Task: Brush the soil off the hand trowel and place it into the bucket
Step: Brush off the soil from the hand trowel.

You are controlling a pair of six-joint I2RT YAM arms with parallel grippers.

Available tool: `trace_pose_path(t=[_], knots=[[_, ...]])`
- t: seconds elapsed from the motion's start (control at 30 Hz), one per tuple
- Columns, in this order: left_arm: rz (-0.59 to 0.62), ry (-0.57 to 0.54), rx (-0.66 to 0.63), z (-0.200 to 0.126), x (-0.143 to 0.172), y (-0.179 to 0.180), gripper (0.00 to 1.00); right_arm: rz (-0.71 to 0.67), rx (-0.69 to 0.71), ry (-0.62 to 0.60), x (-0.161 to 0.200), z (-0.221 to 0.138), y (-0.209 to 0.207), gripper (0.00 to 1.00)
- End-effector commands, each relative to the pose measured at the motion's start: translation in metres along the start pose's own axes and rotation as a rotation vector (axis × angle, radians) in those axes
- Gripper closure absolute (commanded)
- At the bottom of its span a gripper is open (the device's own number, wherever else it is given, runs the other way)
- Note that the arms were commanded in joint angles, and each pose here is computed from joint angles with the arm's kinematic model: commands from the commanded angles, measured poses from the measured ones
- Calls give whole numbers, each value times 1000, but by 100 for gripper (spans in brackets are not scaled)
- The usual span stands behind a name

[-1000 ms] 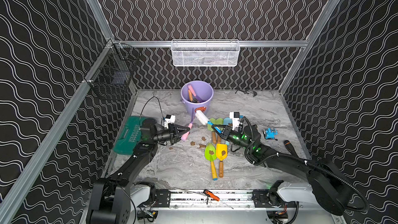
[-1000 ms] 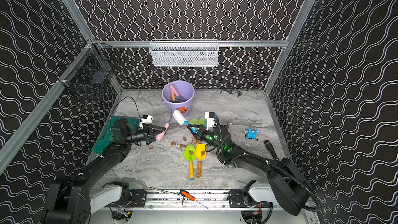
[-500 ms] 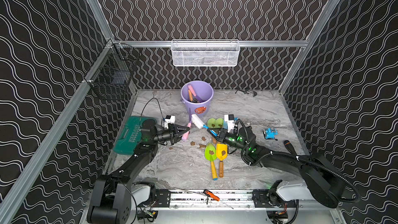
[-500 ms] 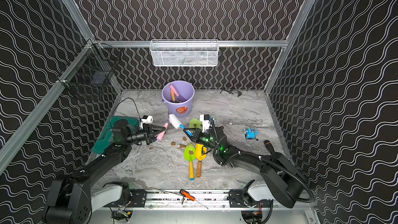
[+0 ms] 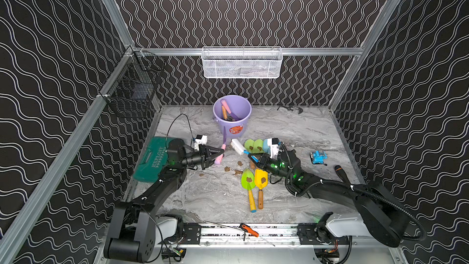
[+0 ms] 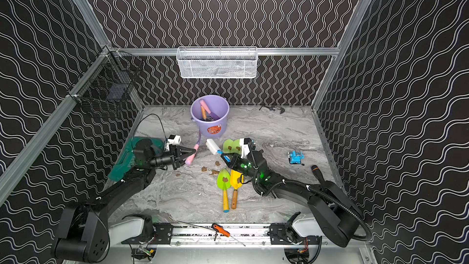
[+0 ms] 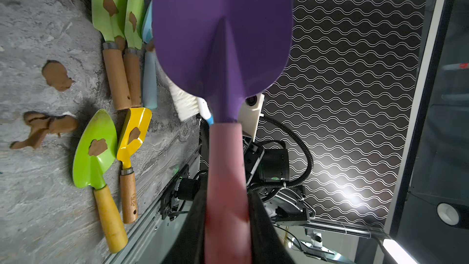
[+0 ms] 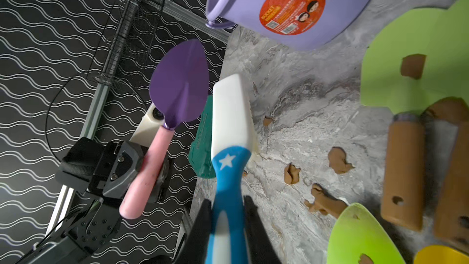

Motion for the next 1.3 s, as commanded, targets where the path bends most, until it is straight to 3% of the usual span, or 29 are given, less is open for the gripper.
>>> trace_pose_path(t=[0.0, 0.17, 0.33, 0.57, 0.87, 1.2, 1.27], knots=[[75, 17, -31, -1, 5, -1, 100, 1, 11, 10, -2, 5, -2, 100], [137, 40, -104, 4, 19, 0, 100, 2, -12, 37, -3, 15, 8, 100], [183, 67, -243, 8, 30, 26, 100, 8, -66, 65, -4, 17, 29, 100], [225, 103, -476, -3, 37, 69, 100, -28, -128, 47, -10, -3, 64, 100], [316, 138, -672, -25, 37, 86, 100, -41, -96, 17, -10, -31, 60, 100], [357, 168, -749, -25, 44, 84, 100, -96, -130, 106, 4, -42, 64, 100], [347, 193, -623, -13, 51, 66, 100, -116, -107, 129, 5, -40, 65, 100]])
Point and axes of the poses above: each gripper's point midway between its finger pads, its own z axis out along the fingers, its own y axis along the line the jaws close on, x = y × z, the point moved 1 cm from there along -z, back along the fingers, and after that the axes turned 3 degrees about z, right-handed, at the moved point
